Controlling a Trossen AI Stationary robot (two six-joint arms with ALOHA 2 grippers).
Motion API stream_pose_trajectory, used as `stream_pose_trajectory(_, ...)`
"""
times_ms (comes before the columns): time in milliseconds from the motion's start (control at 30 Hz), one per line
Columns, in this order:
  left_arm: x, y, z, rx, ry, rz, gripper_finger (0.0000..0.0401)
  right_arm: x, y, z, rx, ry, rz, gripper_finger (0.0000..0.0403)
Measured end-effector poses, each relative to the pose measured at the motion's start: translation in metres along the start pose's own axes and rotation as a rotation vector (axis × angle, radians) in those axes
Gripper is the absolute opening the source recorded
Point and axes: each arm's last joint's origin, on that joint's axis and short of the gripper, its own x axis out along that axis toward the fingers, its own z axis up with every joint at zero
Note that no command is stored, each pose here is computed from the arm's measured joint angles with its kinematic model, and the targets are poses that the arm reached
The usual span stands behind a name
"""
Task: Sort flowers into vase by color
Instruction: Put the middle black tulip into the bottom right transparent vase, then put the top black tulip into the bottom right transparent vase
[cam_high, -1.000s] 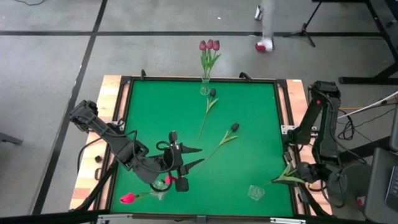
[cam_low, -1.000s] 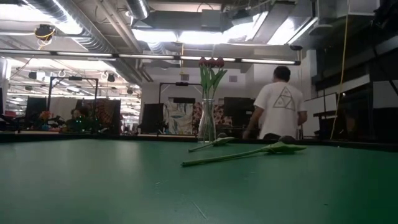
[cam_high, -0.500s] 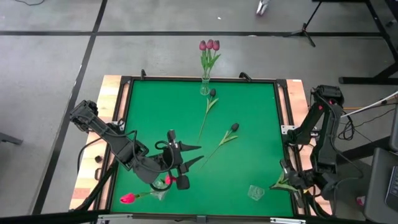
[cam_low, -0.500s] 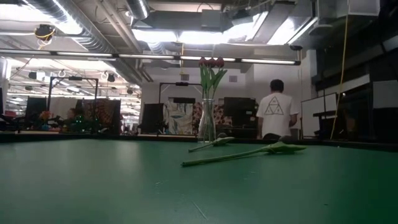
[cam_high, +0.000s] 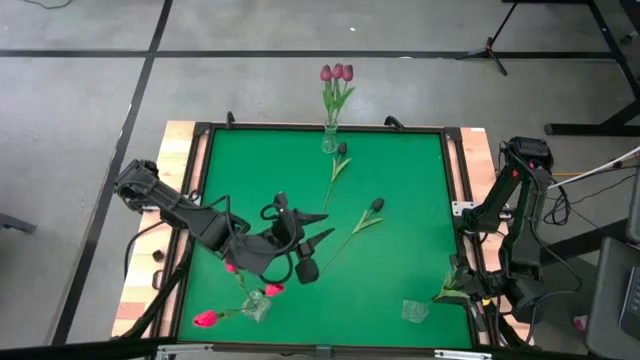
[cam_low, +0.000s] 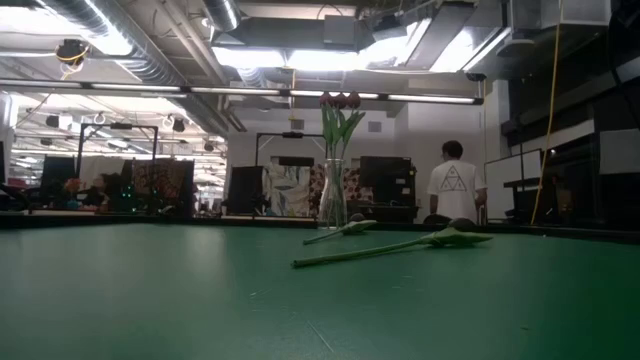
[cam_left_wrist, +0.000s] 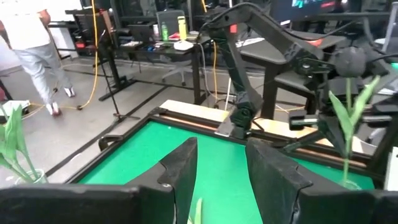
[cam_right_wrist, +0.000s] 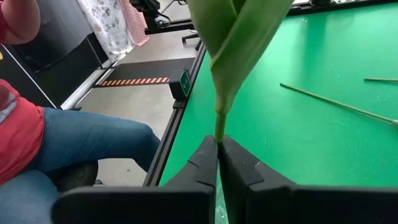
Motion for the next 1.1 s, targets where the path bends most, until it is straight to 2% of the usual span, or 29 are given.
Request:
stream_pose_trajectory(400,0.022,0.017,0.002,-0.032,0.025,0.018,0.0135,0.0,-0.003,-0.003,0.018,0.022,-0.018,0.0095)
stream_pose_trajectory(567,0.032,0.023,-0.005,-0.062,0.118,-0.07,0.0135,0.0,-0.003,-0.002,0.015,0.013,-0.019,0.0119)
stream_pose_trajectory(700,0.053,0.033,-0.015,-0.109,0.202,-0.07,0.0135,-0.001,-0.003,-0.001,0.022,0.004,-0.02,0.0142)
stream_pose_trajectory(933,0.09,0.05,-0.036,-0.09,0.298,0.01,0.0135,0.006,-0.006,0.002,0.037,0.015,-0.04,0.0192)
stream_pose_trajectory(1100,0.11,0.062,-0.045,-0.141,0.317,0.071,0.0135,0.013,-0.01,0.004,0.053,0.06,-0.039,0.0214)
